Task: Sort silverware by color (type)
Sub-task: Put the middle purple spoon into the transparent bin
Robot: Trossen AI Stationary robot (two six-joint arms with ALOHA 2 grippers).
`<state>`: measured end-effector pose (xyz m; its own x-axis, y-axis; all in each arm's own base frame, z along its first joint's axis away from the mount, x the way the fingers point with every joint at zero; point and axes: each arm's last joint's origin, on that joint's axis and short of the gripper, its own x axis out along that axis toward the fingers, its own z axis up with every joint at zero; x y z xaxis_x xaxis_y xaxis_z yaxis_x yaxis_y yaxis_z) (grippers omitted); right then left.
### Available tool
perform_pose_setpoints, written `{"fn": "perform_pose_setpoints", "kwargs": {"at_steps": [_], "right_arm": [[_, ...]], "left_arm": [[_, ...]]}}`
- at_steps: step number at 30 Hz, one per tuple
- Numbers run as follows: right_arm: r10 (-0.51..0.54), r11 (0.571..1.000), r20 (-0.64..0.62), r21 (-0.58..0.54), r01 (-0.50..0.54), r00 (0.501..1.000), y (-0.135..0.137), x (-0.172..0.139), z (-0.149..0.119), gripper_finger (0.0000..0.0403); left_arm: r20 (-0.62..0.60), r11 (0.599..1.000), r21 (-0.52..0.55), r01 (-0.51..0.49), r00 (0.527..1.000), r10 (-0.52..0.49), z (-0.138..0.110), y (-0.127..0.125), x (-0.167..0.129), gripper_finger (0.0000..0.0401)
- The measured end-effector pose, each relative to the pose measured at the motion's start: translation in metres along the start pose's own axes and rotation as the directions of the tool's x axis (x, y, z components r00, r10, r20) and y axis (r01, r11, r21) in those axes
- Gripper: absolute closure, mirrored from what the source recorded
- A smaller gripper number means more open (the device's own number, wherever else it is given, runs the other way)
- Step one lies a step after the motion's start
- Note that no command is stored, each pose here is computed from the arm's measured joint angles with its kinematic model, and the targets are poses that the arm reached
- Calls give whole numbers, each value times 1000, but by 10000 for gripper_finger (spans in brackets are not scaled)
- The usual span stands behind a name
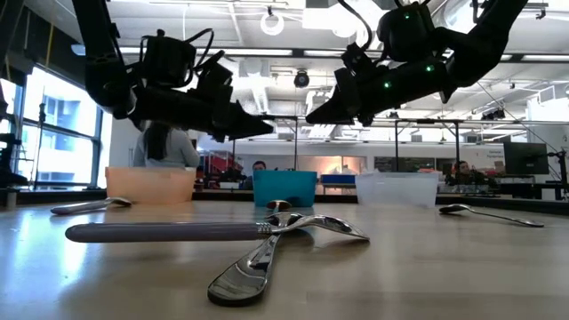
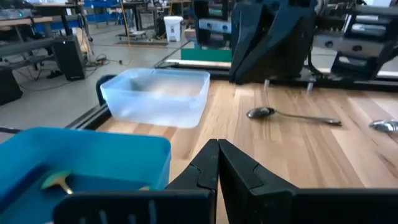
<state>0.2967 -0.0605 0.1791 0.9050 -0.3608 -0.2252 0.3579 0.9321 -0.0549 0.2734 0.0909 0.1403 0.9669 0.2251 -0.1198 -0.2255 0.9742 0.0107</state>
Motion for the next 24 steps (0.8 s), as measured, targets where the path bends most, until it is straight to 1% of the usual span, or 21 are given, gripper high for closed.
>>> {"fn": "perform_pose_setpoints", "kwargs": {"at_steps": [5, 7, 9, 13, 16, 19, 24], "right_arm": [[6, 1000, -19, -18, -7, 1000, 0, 0, -2, 403], [11, 1000, -24, -6, -11, 1000, 0, 0, -2, 403], [18, 1000, -26, 21, -18, 1000, 2, 0, -3, 403], [44, 999, -46, 15, -44, 998, 9, -4, -2, 403], [68, 998, -81, 15, -67, 994, 15, -11, 1, 402], [63, 998, -136, 41, -58, 989, 19, -24, 5, 395], [57, 993, -221, 112, -33, 973, 21, -50, 15, 362]], "left_arm": [[-28, 1000, 0, -9, 1000, 9, -8, 2, -7, 401], [-31, 1000, -7, -10, 999, 10, -10, 1, -13, 401], [-21, 1000, -6, -9, 1000, 9, -9, 1, -18, 401], [9, 1000, 10, 29, 1000, -29, -3, -2, -34, 401], [42, 999, 36, 34, 999, -35, 3, -3, -46, 401], [71, 999, 41, 23, 997, -26, 8, -2, -53, 401], [66, 999, 43, 6, 998, -9, 8, 1, -56, 401]]}}
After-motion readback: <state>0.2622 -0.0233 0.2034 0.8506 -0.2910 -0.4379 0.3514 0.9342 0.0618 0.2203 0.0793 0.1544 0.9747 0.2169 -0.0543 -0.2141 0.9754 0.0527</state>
